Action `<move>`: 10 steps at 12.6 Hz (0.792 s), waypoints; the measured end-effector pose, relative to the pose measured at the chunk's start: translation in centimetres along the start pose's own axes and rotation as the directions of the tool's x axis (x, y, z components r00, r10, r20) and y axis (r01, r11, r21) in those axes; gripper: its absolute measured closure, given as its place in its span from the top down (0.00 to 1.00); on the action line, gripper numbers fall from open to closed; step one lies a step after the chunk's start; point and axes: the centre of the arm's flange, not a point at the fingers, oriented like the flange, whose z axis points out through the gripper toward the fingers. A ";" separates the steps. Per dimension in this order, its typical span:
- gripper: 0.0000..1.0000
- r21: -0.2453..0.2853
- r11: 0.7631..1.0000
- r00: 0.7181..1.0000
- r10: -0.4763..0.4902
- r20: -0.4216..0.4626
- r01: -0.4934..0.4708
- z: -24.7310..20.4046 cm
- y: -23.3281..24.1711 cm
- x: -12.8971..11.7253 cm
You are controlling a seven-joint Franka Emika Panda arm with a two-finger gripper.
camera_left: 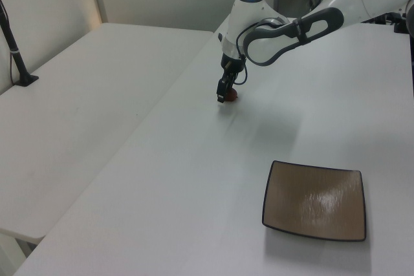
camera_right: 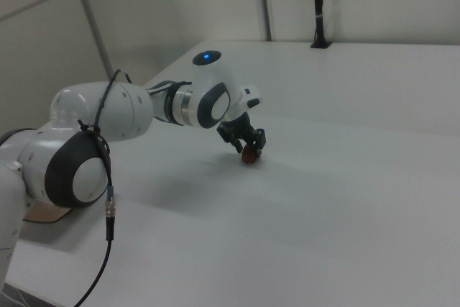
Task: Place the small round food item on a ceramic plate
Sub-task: 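Lower the open gripper around the red food item and close it, then lift the held red food item up off the table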
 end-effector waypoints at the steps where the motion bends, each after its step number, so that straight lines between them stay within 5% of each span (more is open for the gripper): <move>1: 0.59 0.000 1.000 1.000 0.000 0.003 0.000 0.1 0.0 -0.1; 3: 0.35 0.000 1.000 1.000 0.000 0.005 0.000 0.2 0.0 -0.2; 10: 0.21 -0.008 1.000 1.000 -0.008 -0.030 0.008 -2.3 0.0 0.7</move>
